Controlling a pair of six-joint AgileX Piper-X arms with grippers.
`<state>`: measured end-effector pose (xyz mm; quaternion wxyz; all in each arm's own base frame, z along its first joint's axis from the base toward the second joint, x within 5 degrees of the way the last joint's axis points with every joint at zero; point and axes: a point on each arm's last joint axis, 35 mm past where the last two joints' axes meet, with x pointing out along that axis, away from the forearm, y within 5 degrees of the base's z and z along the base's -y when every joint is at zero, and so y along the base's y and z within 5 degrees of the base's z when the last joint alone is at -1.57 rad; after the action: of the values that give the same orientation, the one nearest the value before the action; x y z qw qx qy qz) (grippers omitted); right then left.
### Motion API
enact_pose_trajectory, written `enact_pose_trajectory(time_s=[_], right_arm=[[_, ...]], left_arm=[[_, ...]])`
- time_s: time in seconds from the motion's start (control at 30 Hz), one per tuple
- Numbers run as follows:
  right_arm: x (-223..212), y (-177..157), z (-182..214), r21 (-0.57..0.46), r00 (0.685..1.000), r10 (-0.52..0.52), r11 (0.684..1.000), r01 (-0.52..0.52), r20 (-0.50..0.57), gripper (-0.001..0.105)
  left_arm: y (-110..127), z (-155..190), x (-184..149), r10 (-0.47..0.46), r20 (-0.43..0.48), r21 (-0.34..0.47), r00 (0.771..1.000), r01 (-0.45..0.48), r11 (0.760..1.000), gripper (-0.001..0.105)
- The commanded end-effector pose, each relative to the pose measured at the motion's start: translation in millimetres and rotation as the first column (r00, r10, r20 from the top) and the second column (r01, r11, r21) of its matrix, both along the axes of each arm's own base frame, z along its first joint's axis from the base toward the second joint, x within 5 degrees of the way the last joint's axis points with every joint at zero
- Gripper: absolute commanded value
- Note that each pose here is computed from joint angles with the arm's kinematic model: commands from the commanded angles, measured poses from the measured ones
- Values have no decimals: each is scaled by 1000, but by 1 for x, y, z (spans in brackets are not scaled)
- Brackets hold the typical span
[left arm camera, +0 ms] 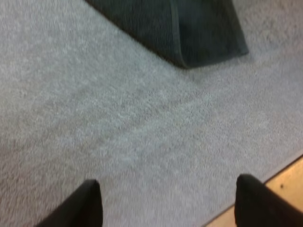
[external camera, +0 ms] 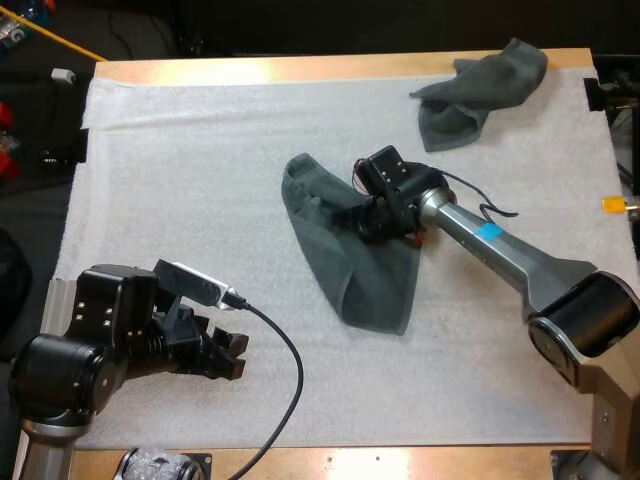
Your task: Pick towel from pile, fold and stack
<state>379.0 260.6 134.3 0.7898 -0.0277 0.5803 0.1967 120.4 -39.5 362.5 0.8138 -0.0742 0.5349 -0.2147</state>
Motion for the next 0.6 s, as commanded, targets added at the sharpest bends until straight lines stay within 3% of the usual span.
enact_pose_trajectory(time_s=[0.0, 0.17, 0.37, 0.57], right_arm=[[8, -2, -7, -12, 998, -46, 999, 47, 35, 0], [28, -12, 7, -37, 984, -125, 991, 131, 129, 0], [56, -41, 24, -89, 937, -242, 958, 271, 253, 0], [60, -46, 62, -42, 922, -233, 965, 258, 311, 0]], left_arm=[[1, 1, -1, 10, -1, -6, 1000, -10, 1000, 58], [1, 1, -1, 10, -1, -6, 1000, -10, 1000, 58], [1, 1, -1, 10, -1, -6, 1000, -10, 1000, 58], [1, 1, -1, 10, -1, -6, 1000, -10, 1000, 58]])
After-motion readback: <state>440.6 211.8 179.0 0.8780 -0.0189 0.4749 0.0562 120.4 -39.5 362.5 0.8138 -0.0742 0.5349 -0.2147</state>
